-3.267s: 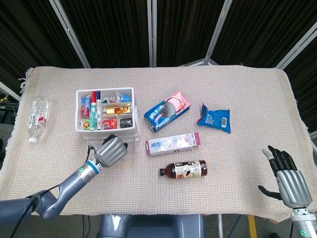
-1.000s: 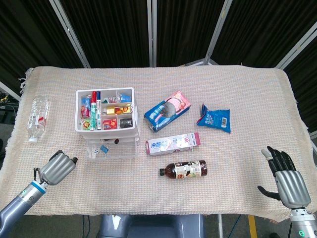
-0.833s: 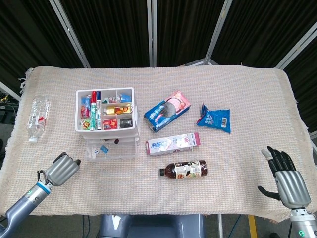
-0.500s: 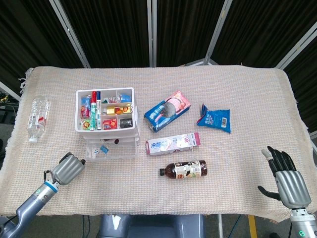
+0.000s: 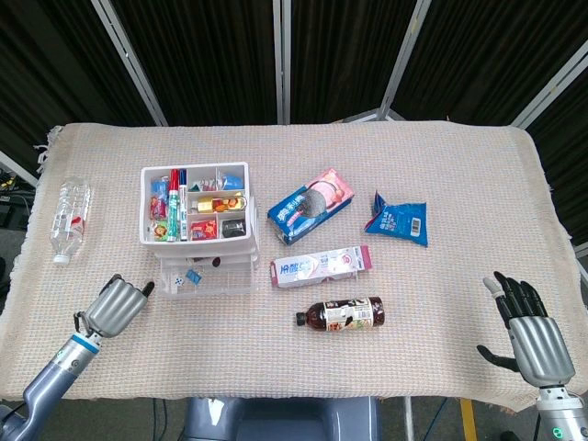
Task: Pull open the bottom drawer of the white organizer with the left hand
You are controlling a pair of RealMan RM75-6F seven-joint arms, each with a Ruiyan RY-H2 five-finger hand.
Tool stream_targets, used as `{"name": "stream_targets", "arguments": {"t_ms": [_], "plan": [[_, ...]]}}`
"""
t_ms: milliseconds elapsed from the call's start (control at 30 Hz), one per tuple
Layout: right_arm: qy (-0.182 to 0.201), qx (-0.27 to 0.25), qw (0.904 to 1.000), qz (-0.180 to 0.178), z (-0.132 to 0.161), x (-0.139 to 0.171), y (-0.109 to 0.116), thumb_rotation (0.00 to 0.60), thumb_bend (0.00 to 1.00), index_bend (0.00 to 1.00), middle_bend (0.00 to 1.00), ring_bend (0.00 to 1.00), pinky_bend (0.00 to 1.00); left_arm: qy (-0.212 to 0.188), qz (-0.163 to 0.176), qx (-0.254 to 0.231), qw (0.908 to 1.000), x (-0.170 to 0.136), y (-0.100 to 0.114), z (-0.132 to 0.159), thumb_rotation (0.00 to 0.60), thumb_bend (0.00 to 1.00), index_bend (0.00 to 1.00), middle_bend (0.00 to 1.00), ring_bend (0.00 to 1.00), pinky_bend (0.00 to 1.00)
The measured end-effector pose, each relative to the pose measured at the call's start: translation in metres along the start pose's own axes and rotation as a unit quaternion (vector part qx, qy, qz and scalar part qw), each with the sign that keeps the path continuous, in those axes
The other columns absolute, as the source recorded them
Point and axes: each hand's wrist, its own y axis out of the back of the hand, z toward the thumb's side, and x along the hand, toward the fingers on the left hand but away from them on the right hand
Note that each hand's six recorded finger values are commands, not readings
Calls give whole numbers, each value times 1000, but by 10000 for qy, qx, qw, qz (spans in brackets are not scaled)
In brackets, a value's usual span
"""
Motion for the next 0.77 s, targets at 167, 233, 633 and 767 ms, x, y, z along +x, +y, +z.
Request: {"name": "stream_targets", "arguments": {"t_ms": [167, 233, 633, 767], "plan": [[-7, 36, 10000, 16, 0, -1, -1, 600, 40, 0, 0, 0, 0, 789, 568, -646, 9932, -24, 24, -33, 600, 0, 109, 529, 565, 453], [-14, 107, 9999, -2, -1, -1, -2, 600, 40, 0, 0, 0, 0, 1120, 760, -997, 9858, -39, 32, -43, 600, 0, 37, 332, 394, 347], [284, 227, 9993, -102, 4, -8, -4, 600, 40, 0, 0, 0, 0, 2449, 478, -3676, 8959, -111, 54, -55, 600, 0, 0, 0, 0, 0], [312, 244, 9992, -59, 5, -9, -8, 600, 40, 0, 0, 0, 0, 2616, 363, -4209, 8678, -119, 54, -55, 600, 0, 0, 0, 0, 0]]}}
